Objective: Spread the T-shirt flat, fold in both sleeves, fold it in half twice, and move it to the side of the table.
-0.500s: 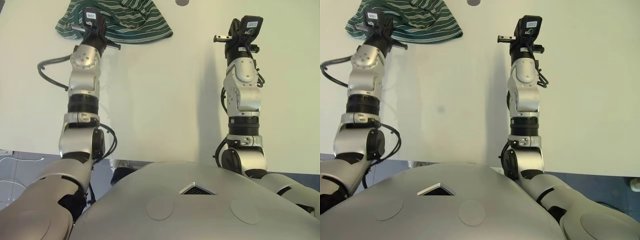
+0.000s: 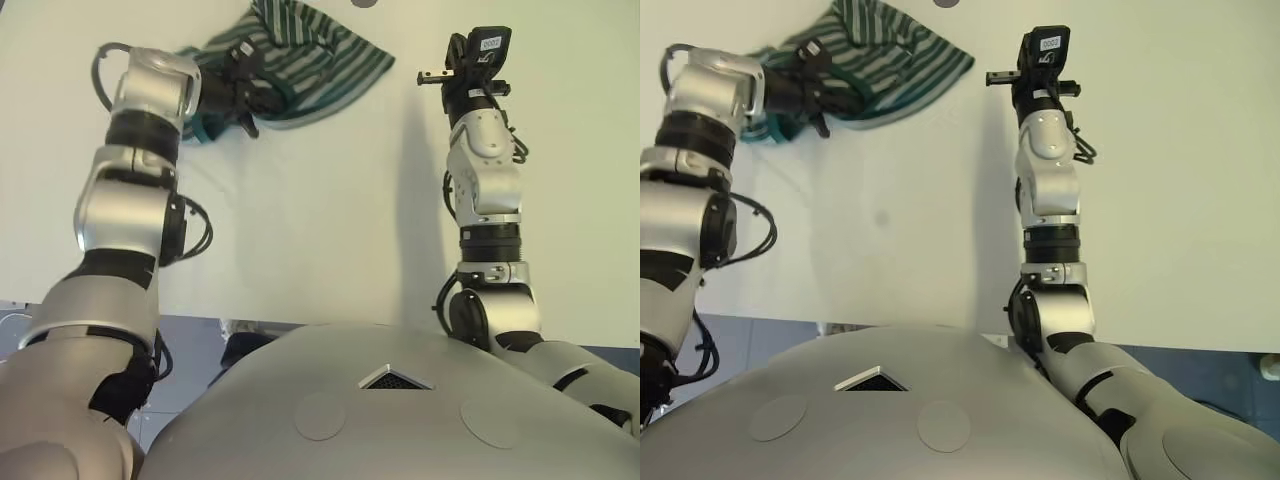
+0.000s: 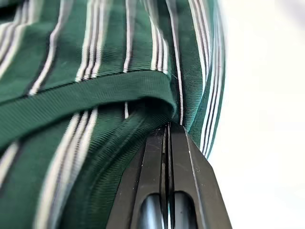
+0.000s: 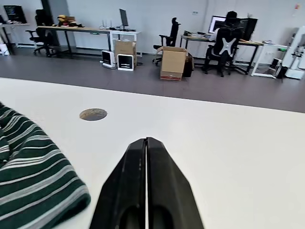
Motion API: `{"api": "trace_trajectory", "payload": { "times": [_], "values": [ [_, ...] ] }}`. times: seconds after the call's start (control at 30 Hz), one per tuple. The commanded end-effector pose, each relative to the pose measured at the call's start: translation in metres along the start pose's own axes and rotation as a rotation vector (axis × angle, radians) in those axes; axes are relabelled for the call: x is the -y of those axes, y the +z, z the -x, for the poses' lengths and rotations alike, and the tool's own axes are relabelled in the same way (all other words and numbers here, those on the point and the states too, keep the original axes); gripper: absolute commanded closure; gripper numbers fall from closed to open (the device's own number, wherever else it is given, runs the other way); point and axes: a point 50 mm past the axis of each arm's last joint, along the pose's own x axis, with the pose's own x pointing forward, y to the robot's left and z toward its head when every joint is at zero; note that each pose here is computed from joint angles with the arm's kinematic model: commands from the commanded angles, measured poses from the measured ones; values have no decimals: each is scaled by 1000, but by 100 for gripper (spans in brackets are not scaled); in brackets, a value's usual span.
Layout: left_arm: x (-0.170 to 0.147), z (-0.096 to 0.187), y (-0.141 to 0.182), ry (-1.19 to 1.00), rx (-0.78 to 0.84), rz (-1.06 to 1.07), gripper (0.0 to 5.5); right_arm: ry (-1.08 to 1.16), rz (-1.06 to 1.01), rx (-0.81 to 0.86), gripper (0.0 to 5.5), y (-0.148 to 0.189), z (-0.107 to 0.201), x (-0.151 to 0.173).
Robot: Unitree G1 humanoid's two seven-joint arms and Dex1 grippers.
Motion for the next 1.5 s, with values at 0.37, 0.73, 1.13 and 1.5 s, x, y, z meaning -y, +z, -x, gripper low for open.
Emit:
{"api": "trace_trajectory", "payload": {
  "times": [0.37, 0.73, 1.13, 1.5],
  "values": [
    [82, 57, -6, 270, 133, -384, 550, 1287, 873, -234, 376, 23, 75, 30],
    [118, 77, -69, 145, -161, -355, 550, 1241, 884, -283, 310, -29, 82, 15],
    [110, 62, -68, 296, -44, -425, 550, 1077, 790, -1, 547, 6, 54, 1],
    [113, 44, -66, 337, 198, -387, 422, 1103, 220, 57, 550, 130, 34, -5]
  ]
}}
